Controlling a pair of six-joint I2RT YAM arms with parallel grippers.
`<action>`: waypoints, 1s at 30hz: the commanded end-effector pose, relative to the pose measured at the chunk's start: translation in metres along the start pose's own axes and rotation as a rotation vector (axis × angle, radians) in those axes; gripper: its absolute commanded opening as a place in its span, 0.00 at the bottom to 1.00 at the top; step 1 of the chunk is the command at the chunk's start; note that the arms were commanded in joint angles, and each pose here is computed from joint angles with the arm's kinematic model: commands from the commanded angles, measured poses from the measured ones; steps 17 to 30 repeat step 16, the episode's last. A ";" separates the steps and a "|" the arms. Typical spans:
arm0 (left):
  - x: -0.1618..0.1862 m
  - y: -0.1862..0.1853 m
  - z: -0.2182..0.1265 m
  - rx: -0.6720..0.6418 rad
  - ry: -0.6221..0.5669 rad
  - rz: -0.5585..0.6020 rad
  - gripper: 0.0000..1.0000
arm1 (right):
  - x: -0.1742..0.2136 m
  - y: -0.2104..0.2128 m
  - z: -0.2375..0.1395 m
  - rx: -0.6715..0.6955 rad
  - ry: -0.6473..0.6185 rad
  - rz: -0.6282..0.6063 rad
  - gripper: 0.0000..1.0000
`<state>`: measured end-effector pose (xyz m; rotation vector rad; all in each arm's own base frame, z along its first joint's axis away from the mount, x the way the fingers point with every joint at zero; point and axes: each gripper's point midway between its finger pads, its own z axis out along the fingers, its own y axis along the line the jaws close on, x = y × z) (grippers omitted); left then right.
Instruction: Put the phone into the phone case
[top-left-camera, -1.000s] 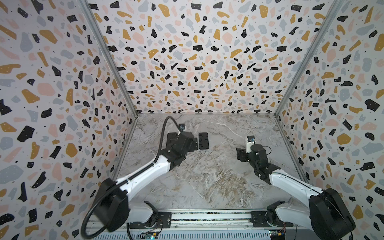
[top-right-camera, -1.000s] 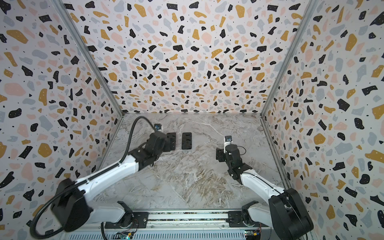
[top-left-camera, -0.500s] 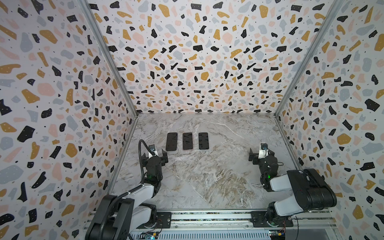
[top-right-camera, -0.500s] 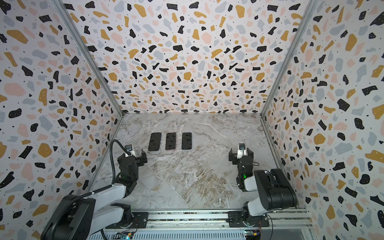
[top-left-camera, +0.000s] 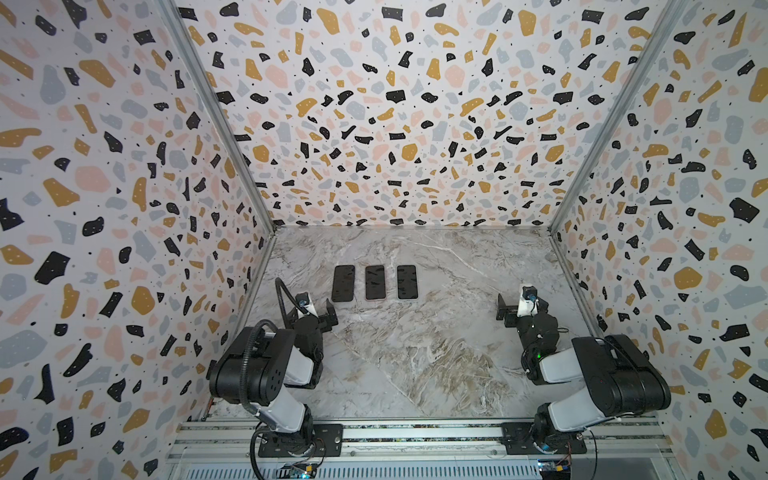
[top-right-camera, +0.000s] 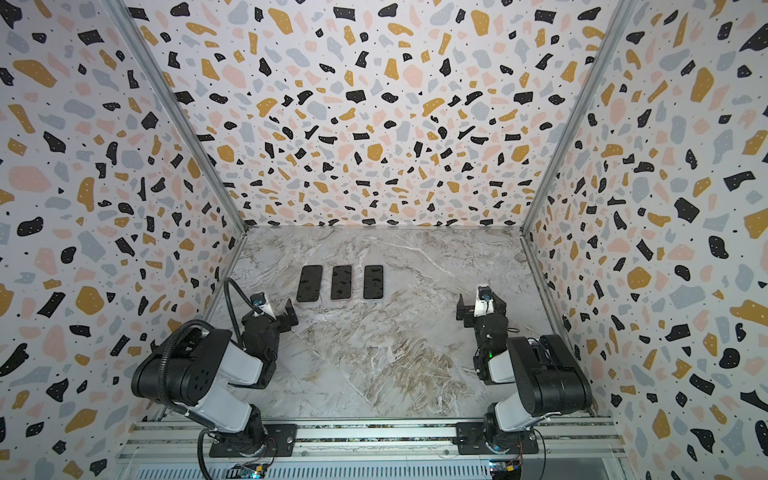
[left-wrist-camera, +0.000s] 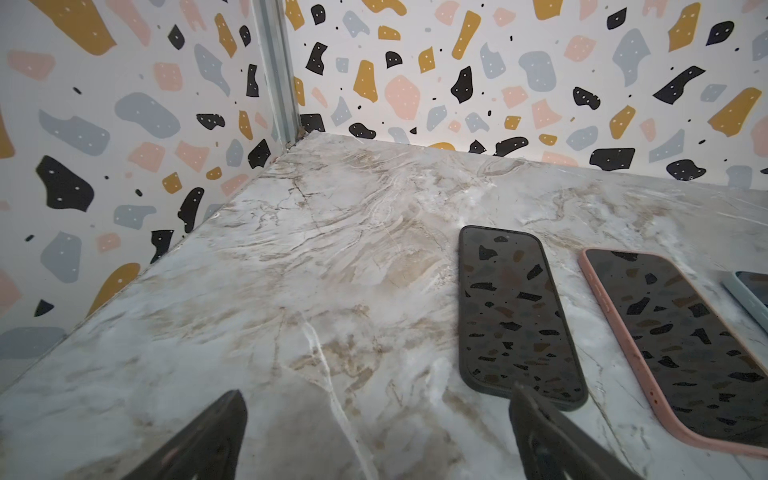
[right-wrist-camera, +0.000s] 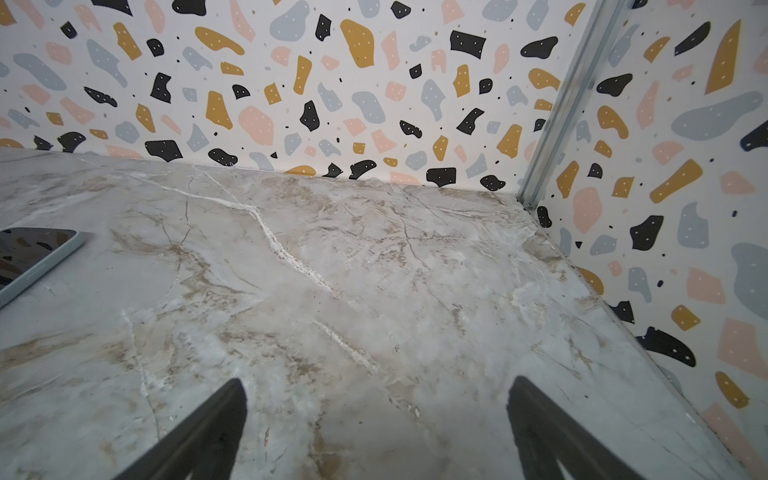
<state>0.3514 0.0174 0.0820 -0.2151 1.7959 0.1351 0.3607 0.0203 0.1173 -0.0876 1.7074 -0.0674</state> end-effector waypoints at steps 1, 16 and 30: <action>-0.053 -0.002 -0.002 -0.007 -0.173 -0.039 0.99 | -0.013 -0.003 0.005 0.015 -0.037 0.018 0.99; -0.068 -0.017 -0.030 0.125 -0.204 0.003 0.94 | -0.014 -0.003 0.006 0.011 -0.040 0.017 0.99; -0.068 -0.017 -0.030 0.125 -0.204 0.003 0.94 | -0.014 -0.003 0.006 0.011 -0.040 0.017 0.99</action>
